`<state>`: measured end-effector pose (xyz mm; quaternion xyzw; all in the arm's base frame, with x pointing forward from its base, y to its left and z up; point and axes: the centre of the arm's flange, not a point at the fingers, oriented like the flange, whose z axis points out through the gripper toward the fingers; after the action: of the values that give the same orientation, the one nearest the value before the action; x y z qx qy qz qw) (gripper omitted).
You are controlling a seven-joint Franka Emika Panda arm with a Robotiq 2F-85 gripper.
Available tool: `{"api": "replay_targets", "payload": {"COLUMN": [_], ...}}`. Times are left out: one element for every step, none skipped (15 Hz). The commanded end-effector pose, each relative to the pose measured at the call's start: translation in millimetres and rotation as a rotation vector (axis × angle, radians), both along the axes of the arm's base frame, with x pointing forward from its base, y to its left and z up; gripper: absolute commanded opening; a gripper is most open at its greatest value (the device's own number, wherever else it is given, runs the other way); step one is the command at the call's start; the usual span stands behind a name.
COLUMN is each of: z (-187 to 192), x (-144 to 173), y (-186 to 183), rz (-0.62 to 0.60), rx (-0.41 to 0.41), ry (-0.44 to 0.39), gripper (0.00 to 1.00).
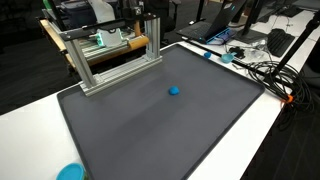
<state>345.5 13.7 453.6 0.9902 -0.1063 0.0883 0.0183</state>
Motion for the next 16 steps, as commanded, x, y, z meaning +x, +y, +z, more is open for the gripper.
{"api": "replay_targets", "payload": {"z": [-13, -14, -16, -17, -19, -19, -19, -18, -18, -18, -19, -21, -22, -23, -23, -22], "x": [1, 0, -1, -1, -1, -1, -1, -1, -2, -2, -3, -3, -4, -5, -5, -8], "y": [-3, -4, -4, -5, -6, -6, -7, -8, -9, -10, -11, -11, -10, -10, -11, -11], "rz": [0.006, 0.012, 0.018, 0.034, 0.038, 0.047, 0.058, 0.068, 0.076, 0.081, 0.091, 0.102, 0.116, 0.126, 0.134, 0.145], "rx": [-0.026, -0.023, -0.027, -0.029, -0.035, -0.038, -0.039, -0.038, -0.042, -0.043, -0.050, -0.058, -0.068, -0.072, -0.077, -0.077], "ry": [0.005, 0.017, 0.021, 0.024, 0.028, 0.034, 0.039, 0.047, 0.051, 0.053, 0.056, 0.062, 0.068, 0.072, 0.074, 0.073], "gripper": [0.94, 0.93, 0.87, 0.86, 0.80, 0.81, 0.76, 0.74, 0.68, 0.66, 0.69, 0.65, 0.68, 0.68, 0.68, 0.69]}}
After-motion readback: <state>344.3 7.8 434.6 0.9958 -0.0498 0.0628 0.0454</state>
